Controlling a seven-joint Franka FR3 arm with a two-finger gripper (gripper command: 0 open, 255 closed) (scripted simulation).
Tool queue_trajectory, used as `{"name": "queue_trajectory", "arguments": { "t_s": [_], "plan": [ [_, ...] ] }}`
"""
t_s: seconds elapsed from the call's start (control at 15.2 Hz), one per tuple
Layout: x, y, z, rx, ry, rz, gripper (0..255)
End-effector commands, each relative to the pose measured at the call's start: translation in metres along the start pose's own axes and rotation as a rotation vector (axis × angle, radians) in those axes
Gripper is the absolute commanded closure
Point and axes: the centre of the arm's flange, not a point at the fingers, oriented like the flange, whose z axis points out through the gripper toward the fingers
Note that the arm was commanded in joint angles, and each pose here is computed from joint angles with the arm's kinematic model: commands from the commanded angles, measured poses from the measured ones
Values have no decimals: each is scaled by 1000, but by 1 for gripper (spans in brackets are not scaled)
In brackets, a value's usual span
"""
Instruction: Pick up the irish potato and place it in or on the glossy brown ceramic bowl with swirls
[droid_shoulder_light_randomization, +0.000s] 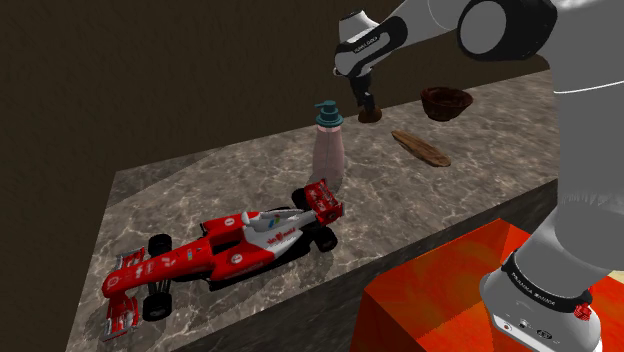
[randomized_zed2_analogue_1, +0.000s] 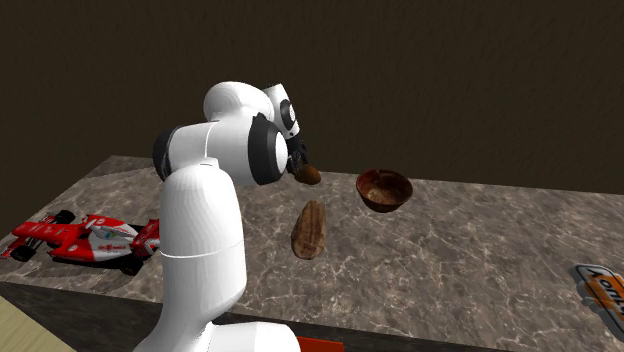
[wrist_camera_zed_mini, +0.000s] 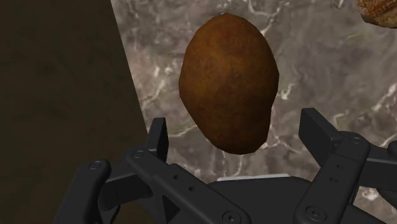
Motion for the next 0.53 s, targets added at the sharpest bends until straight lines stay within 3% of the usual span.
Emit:
{"name": "queue_trajectory", "arguments": {
  "t_s": [0.0,0.46],
  "plan": [
    [0,0,11,-1,0,-2,0],
    [0,0,25,-1,0,-2,0]
  ]
}}
